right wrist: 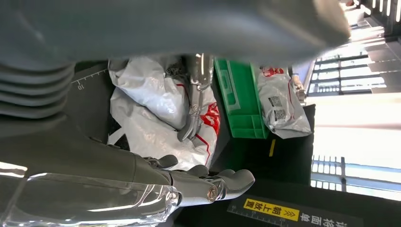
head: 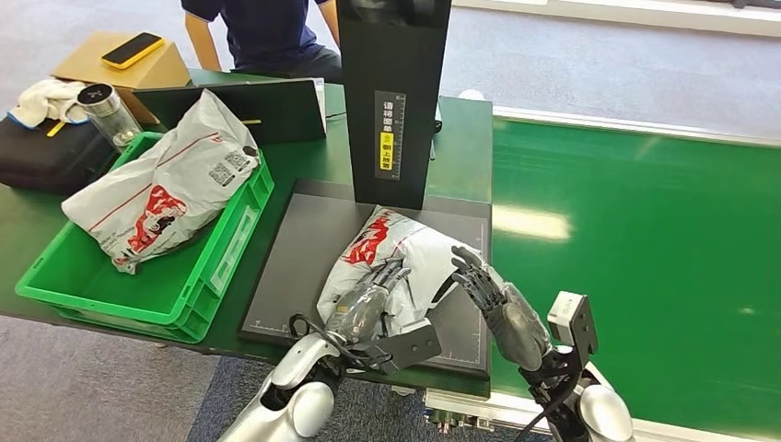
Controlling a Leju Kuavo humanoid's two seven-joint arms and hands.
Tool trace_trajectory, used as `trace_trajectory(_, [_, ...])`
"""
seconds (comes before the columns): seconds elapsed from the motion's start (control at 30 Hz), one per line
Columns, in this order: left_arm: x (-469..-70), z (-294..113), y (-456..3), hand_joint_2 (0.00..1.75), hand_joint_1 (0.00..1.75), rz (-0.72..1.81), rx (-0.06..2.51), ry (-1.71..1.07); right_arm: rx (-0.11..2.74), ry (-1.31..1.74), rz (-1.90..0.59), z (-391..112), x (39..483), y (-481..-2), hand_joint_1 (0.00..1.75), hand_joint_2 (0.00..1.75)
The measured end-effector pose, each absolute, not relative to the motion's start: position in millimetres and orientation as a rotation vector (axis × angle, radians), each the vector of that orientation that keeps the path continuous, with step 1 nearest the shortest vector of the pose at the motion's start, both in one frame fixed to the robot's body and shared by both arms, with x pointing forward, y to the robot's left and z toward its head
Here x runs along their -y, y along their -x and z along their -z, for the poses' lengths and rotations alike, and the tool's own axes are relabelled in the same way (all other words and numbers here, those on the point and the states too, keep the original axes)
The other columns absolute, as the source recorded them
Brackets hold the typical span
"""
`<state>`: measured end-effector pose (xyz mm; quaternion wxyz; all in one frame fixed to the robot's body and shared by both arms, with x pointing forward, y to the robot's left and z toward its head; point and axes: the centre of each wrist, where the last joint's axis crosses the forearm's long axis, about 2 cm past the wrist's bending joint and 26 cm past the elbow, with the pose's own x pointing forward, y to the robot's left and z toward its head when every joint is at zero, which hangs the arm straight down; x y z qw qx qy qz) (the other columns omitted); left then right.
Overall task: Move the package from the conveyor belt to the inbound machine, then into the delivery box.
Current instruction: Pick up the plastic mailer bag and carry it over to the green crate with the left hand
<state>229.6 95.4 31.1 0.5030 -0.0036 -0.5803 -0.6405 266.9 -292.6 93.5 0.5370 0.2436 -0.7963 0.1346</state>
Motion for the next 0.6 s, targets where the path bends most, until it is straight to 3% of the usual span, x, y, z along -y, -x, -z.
trace_trajectory(0.23, [-98.6,-26.0,-236.1,1.75,1.75,1.572,1.368,-0.163,1.910,-0.577,-0.301,-96.7,288.0,-260.3,0.00,0.00])
trace_trajectory(0.6, [-105.4,-23.4,-235.3,1.75,1.75,1.556,1.384,-0.122,1.905,-0.576,-0.286,-96.1,283.8,-256.2,0.00,0.00])
